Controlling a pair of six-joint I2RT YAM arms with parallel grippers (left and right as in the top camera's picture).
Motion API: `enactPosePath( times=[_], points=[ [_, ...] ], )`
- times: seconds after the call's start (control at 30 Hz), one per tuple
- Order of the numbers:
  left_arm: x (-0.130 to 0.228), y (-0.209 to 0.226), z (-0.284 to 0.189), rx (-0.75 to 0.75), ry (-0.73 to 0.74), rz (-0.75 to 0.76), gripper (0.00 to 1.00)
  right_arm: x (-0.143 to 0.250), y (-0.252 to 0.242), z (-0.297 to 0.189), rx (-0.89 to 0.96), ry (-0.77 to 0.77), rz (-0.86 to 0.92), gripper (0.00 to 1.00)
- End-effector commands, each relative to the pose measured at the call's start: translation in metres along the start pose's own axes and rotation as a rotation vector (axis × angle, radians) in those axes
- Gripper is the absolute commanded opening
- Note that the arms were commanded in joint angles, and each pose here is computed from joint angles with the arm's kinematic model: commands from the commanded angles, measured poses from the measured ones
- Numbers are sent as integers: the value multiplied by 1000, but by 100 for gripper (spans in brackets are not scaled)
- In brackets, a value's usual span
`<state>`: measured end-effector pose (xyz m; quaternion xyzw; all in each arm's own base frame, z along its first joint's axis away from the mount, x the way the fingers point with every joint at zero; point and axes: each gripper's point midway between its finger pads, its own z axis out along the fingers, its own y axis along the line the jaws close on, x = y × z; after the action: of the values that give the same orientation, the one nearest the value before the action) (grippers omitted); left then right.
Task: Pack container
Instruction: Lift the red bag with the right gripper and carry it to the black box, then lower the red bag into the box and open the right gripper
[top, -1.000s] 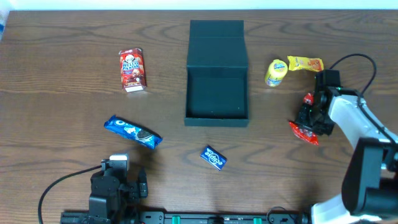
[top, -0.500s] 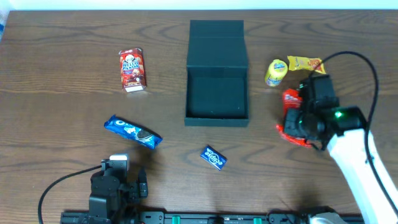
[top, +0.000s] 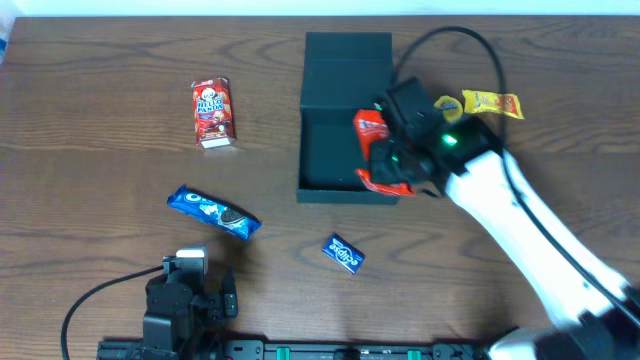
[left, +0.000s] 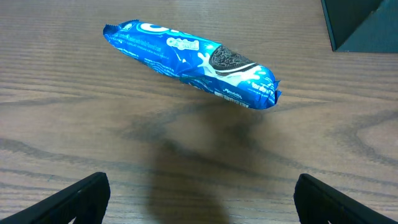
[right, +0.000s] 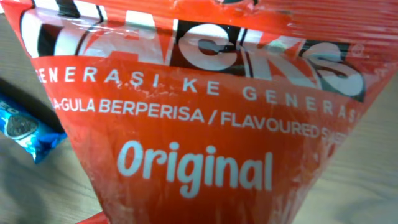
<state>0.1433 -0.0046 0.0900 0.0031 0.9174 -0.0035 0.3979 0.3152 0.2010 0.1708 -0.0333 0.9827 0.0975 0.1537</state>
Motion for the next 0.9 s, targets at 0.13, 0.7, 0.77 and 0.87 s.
enactPosePath(
  times=[0.13, 0.7, 0.77, 0.87],
  points=[
    [14, 3, 7, -20, 45, 19, 95, -26, 15, 43, 5, 41, 28, 16],
    [14, 4, 7, -20, 45, 19, 95, -30, -12, 113, 83, 120, 1, 17],
    [14, 4, 7, -20, 45, 18, 95, -34, -17, 115, 103, 103, 3, 18],
    [14, 3, 7, -20, 45, 19, 95, -36, -18, 117, 106, 98, -50, 18]
  ],
)
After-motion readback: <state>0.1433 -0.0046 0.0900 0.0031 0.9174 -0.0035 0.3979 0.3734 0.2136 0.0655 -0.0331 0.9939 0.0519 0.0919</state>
